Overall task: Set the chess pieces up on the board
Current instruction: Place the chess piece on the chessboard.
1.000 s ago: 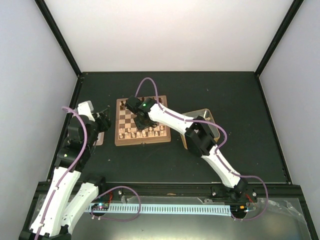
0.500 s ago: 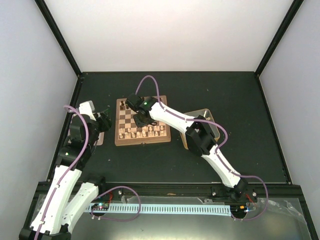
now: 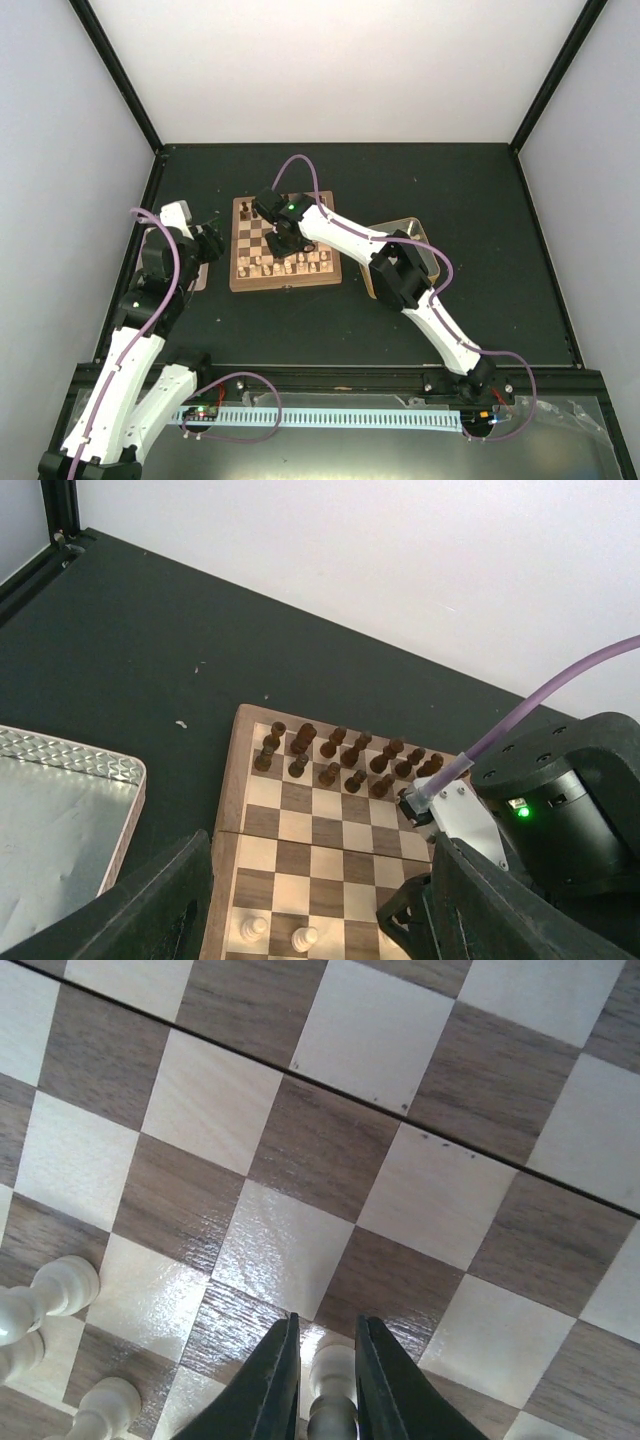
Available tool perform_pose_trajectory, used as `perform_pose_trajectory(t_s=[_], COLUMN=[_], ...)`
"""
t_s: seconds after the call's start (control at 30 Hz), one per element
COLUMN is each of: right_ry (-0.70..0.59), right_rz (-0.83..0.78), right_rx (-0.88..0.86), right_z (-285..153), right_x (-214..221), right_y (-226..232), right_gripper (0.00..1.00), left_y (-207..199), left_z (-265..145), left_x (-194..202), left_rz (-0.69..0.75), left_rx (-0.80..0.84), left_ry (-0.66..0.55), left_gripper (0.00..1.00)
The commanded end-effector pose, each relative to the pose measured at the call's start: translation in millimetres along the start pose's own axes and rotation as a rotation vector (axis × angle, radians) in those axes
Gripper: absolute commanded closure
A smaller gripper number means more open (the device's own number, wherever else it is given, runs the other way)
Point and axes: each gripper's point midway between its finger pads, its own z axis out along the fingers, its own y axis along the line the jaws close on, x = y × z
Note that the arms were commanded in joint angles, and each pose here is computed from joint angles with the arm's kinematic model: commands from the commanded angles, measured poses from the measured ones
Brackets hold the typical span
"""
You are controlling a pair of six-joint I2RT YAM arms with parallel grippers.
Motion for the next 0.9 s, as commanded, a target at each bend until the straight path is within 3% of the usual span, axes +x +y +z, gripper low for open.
perform_pose_trajectory(t_s=[0.0, 0.7, 0.87], right_ry=[0.036, -0.011, -0.064], right_rz=[-0.003, 0.012, 0.01], right_rx=[-0.032, 0.025, -0.035], right_z=[1.0, -22.0, -40.1], right_x=[5.8, -4.8, -17.5], right_y=[2.3, -7.4, 2.9], right_gripper=[0.81, 0.81, 0.75], left_y=[-4.2, -6.6, -7.9], left_z=[0.1, 2.4, 6.1], left_x=[-3.8, -0.7, 2.6], left_rz=[0.007, 0.005, 0.0], left_rx=[0.019, 0.033, 0.039], left_ry=[-0.013, -0.001, 0.016], left_gripper=[0.38, 0.38, 0.39])
